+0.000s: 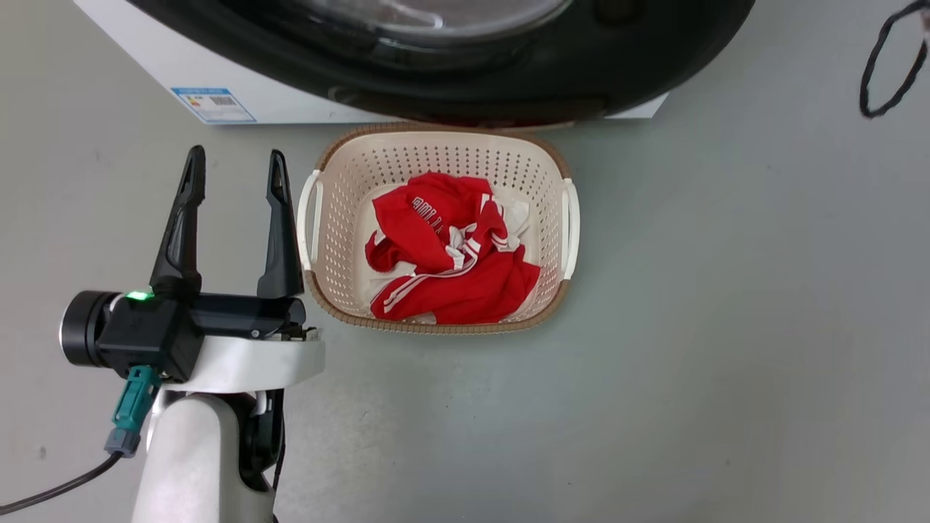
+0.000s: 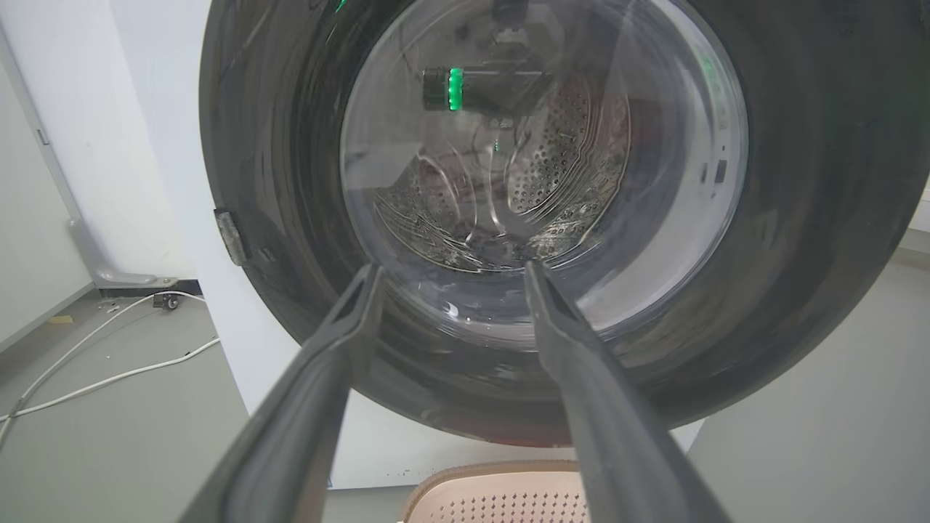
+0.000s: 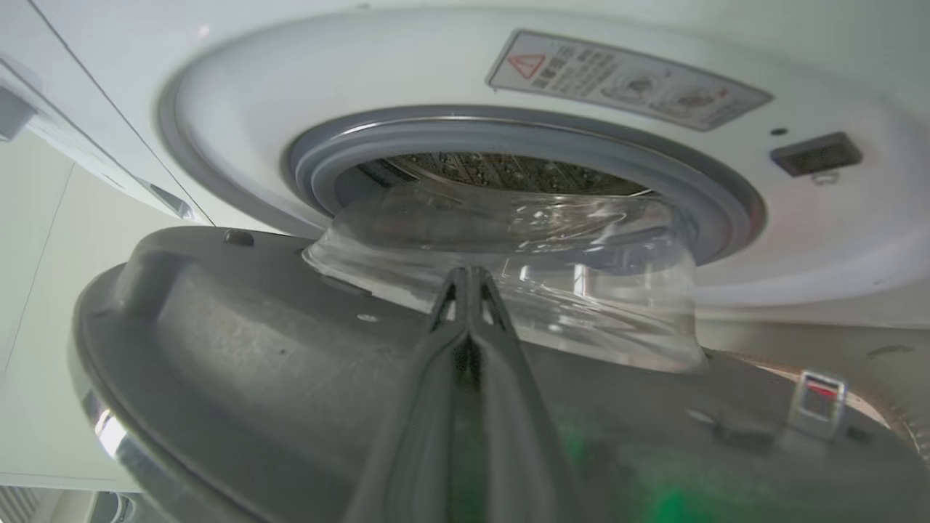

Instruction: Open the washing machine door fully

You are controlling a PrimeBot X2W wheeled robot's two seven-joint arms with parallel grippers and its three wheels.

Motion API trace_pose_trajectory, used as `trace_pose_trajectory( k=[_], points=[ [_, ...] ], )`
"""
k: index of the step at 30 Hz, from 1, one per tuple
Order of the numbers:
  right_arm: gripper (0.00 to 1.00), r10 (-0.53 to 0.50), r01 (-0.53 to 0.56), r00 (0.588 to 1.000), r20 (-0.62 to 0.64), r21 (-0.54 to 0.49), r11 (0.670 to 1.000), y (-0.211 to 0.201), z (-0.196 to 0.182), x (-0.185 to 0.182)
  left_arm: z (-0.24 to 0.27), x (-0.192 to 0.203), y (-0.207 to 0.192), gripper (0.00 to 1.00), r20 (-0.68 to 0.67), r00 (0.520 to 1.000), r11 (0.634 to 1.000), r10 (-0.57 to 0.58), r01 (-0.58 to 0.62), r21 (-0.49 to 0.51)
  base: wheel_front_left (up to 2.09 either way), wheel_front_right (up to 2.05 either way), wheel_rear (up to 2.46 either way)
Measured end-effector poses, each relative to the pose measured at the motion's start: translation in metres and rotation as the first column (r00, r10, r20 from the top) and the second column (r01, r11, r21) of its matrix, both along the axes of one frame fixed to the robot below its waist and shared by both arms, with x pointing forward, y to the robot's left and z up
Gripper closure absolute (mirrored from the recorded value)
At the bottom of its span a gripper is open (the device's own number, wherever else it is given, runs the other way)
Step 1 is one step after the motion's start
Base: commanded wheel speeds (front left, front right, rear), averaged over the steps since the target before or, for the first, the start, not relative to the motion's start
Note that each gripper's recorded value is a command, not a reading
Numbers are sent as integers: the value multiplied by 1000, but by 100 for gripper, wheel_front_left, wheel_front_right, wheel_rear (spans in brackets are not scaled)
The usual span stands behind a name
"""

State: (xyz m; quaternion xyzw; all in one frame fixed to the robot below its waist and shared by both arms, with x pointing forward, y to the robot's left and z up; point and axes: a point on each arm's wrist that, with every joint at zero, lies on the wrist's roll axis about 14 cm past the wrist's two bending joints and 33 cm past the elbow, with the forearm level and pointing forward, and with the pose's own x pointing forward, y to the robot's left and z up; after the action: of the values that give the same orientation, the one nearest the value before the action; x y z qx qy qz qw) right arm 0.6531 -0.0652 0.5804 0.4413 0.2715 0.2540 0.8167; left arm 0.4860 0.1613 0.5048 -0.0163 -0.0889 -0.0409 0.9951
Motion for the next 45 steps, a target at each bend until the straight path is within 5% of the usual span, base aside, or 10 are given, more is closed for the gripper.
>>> trace_pose_trajectory(
  k=[17, 34, 40, 45],
  points=[
    [100, 349, -338, 931, -108, 109, 935, 43, 4, -123, 27, -44, -3, 0, 20, 1000, 1000, -1, 1, -2, 0, 0, 0],
    [100, 625, -598, 779, -55, 237, 766, 115, 20, -250, 57, -96, -2, 0, 74, 997, 1000, 14, -13, -15, 0, 0, 0],
    [100, 630, -600, 775, -48, 254, 758, 124, 19, -258, 58, -101, 1, 0, 76, 997, 999, 27, -25, -22, 0, 0, 0],
    [100, 509, -471, 860, -37, 329, 819, 113, 18, -245, 54, -103, -1, 0, 66, 998, 999, 26, -24, -23, 0, 0, 0]
  ],
)
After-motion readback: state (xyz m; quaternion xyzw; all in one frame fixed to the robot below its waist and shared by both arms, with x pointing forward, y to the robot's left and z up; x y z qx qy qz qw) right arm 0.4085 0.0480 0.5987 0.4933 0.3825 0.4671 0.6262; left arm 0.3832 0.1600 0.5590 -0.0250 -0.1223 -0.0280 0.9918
